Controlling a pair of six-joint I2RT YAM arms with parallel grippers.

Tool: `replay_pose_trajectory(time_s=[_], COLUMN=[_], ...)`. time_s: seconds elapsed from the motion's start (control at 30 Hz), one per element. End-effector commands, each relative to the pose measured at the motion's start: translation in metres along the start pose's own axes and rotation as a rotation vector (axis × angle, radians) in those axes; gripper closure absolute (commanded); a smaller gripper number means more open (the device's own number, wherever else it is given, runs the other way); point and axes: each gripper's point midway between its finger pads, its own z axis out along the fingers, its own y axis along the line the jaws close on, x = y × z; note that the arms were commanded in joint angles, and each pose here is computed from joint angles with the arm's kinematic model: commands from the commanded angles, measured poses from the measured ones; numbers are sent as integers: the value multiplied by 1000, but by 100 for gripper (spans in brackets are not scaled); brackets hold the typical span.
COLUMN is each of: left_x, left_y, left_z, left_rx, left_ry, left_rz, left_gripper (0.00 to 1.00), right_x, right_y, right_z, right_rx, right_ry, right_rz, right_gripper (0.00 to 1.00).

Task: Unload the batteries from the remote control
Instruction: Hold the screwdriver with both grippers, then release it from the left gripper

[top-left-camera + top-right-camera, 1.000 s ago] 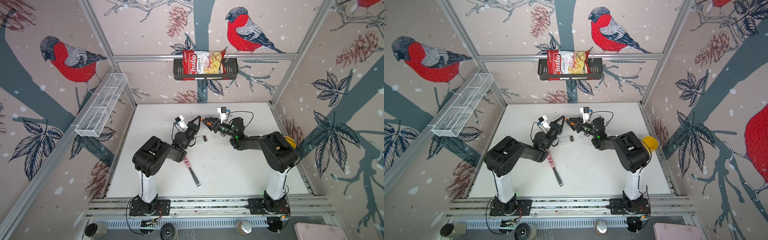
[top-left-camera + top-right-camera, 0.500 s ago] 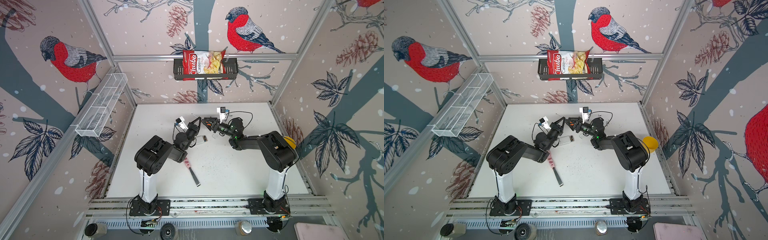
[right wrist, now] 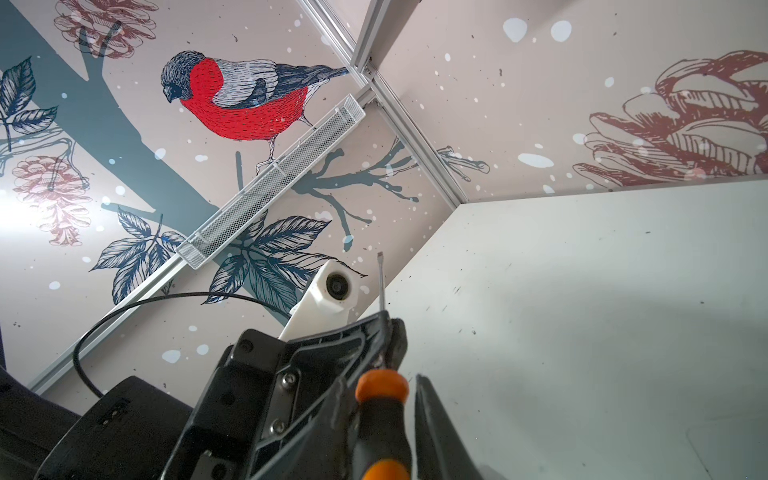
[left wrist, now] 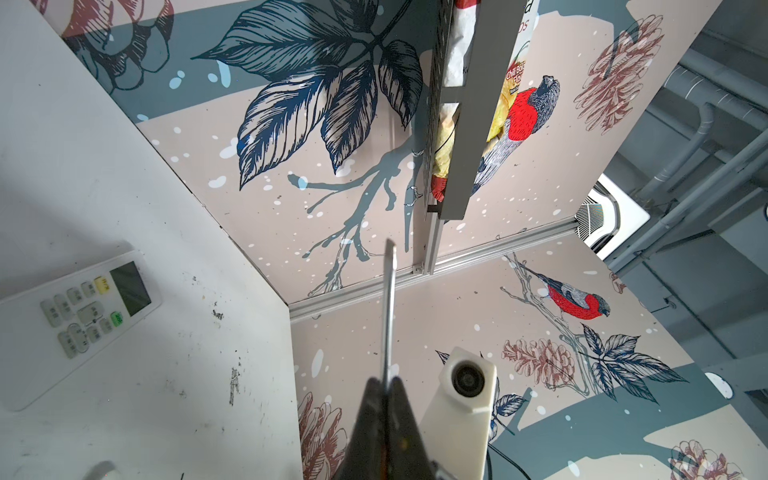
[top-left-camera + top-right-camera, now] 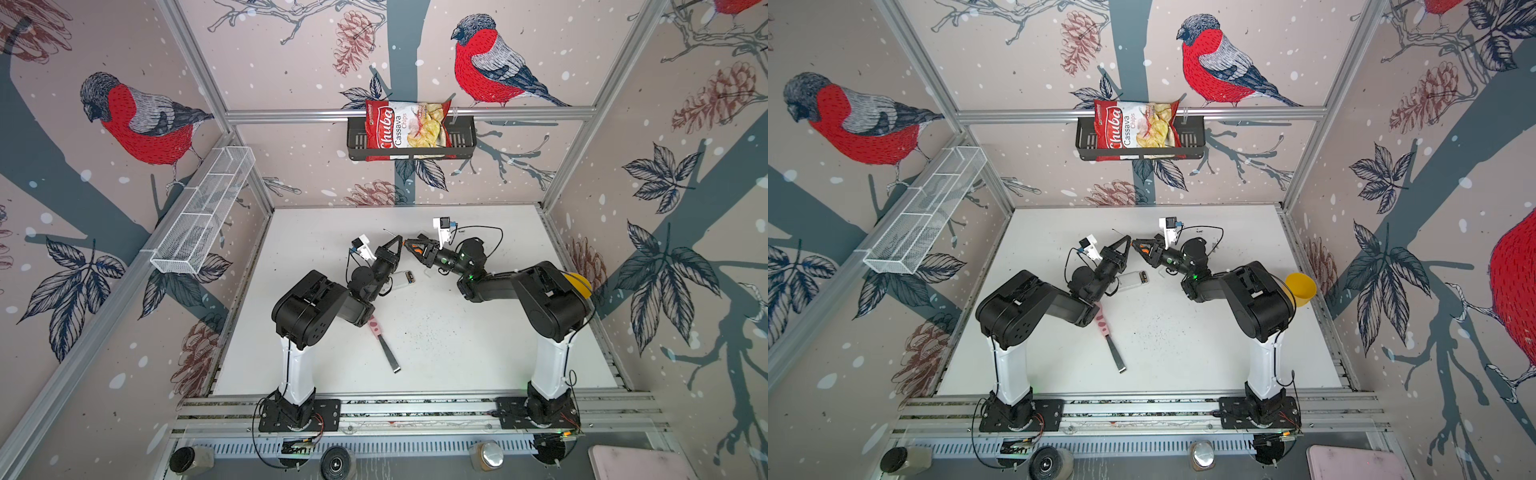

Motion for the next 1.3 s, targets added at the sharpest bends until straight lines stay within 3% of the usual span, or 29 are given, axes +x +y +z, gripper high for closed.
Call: replay_pose_trajectory(time_s=[0.0, 0.23, 0.5, 0.57, 0.63, 0.7, 0.93, 1.07, 1.27], left_x=[4, 12, 20, 20, 19, 14, -18, -17, -18], left_y=[-10, -5, -6, -5, -6, -10, -14, 2, 16], left_z=[-1, 1, 1, 0, -3, -6, -29, -46, -77], left_rx=[56, 56, 80, 77, 61, 44, -30, -108, -286], left_ry=[13, 49, 84, 95, 105, 102, 63, 101, 146], left_rz=[2, 10, 23, 49, 90, 143, 244, 267, 425], left_gripper=[100, 100, 98, 64, 23, 4, 4, 4, 4], right_x=[-13, -16, -21, -23, -23, -24, -18, -10, 20], right_y=[10, 8, 5, 3, 0, -2, -24, -32, -35], right_z=[-1, -6, -13, -16, -19, -24, -52, -71, -94], right_rx=[-42, -31, -4, 18, 42, 70, 239, 342, 472], right_ry=[-48, -54, -55, -44, -30, -9, 123, 223, 457], right_rz=[-28, -26, -36, -40, -45, -52, -37, -23, 16], right_gripper=[78, 99, 100, 100, 100, 100, 100, 100, 100])
